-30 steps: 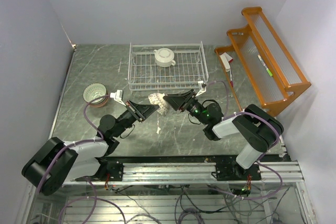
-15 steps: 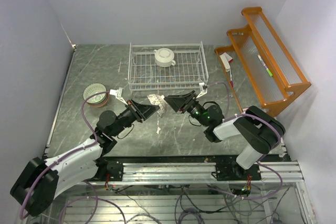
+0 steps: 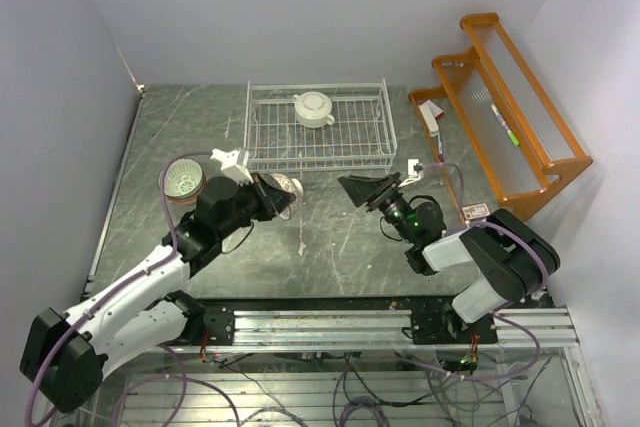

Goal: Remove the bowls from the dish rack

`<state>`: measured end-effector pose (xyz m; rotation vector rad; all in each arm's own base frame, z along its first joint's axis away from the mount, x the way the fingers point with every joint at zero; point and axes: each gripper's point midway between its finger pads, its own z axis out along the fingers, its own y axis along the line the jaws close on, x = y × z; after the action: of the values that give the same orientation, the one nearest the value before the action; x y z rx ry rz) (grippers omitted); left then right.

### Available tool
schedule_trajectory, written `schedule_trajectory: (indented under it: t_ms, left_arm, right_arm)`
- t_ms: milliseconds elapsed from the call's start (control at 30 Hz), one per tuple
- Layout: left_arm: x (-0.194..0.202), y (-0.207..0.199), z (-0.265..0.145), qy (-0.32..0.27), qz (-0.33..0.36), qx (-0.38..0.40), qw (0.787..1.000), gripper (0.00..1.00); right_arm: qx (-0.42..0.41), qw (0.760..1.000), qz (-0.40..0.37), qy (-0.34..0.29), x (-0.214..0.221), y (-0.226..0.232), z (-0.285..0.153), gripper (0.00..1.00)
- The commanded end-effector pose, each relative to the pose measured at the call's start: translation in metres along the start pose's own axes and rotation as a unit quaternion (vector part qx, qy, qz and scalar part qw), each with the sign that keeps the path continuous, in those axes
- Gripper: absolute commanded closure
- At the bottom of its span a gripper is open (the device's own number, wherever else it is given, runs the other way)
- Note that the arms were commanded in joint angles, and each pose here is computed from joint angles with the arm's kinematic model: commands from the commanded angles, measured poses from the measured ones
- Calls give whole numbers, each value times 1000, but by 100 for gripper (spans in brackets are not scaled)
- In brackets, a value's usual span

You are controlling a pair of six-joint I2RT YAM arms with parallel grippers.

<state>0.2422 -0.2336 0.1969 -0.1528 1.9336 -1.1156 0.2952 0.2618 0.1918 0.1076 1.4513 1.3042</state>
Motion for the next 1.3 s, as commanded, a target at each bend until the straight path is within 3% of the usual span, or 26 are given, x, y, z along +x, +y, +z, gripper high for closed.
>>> schedule_trajectory:
  t_ms: [0,167,467,667,1267]
  left_arm:
    - [-31,4,-2,11,100,-90,991,93]
    - [-38,37,0,105,188,-225,950,93]
    - [-62,57,-1,209,294,-326,874,93]
    - [-75,86,-13,259,312,-369,836,93]
    - [-168,167,-49,192,214,-508,812,93]
  right_arm:
    - [-99,990,-20,-101,-56,48,-12,34]
    - [-85,991,-22,-99,-58,39,-17,34]
    - [-68,993,-19,-93,-56,24,-17,34]
    - [-66,994,-10,-85,-51,20,-17,33]
    - [-54,996,4,-72,-49,6,-15,34]
